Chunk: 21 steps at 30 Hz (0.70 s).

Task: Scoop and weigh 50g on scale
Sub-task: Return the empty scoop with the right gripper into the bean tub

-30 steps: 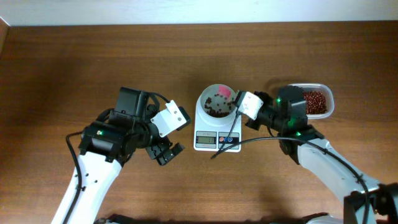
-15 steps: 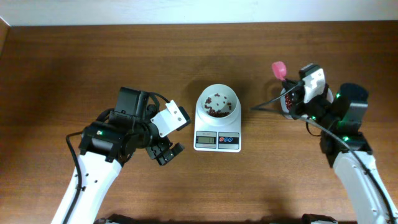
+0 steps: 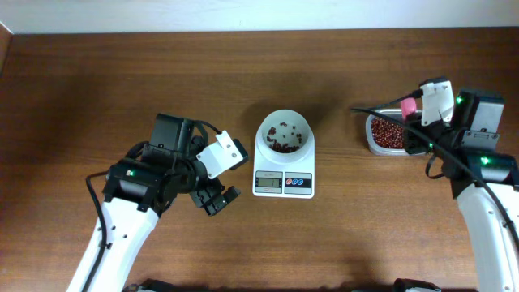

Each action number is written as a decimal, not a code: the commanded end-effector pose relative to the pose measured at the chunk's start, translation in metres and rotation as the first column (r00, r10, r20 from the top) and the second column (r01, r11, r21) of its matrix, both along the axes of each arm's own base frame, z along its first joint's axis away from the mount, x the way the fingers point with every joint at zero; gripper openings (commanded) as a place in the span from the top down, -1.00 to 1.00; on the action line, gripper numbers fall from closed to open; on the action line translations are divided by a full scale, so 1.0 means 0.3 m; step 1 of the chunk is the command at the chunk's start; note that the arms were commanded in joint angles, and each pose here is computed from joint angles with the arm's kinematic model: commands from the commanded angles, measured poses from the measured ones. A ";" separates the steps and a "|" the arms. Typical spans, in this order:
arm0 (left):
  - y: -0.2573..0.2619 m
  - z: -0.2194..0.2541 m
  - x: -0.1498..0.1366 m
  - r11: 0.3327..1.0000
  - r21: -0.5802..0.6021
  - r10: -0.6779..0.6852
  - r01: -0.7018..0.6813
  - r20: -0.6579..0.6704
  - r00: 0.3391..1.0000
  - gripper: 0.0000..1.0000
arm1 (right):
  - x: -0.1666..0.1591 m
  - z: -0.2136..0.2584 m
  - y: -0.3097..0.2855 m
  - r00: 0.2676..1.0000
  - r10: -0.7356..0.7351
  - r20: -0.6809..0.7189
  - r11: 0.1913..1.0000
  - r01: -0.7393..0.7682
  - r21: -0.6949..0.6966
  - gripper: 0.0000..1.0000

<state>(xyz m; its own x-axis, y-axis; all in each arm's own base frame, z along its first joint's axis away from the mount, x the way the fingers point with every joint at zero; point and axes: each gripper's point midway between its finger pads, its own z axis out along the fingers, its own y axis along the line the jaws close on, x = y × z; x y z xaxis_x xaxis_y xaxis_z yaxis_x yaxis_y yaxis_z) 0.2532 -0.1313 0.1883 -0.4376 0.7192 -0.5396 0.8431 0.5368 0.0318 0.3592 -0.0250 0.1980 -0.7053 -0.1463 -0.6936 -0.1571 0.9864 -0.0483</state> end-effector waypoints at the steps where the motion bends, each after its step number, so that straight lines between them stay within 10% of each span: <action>1: 0.001 0.034 0.010 1.000 -0.008 -0.002 0.002 0.033 0.999 -0.98 | -0.012 -0.095 -0.066 0.991 -0.064 -0.117 0.998 0.065 -0.001 0.92; 21: 0.002 0.032 0.008 1.000 -0.007 -0.002 0.002 0.031 1.000 -0.98 | -0.008 -0.395 0.004 0.929 0.052 -0.366 0.971 0.038 0.235 0.92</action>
<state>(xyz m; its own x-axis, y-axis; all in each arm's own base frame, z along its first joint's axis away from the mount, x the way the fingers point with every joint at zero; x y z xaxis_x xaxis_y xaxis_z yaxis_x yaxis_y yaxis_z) 0.2531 -0.1312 0.1882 -0.4379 0.7194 -0.5392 0.8430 0.5369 0.0318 0.3554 -0.0245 0.0861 -0.9060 -0.0356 -0.4218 -0.1376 0.9671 0.2141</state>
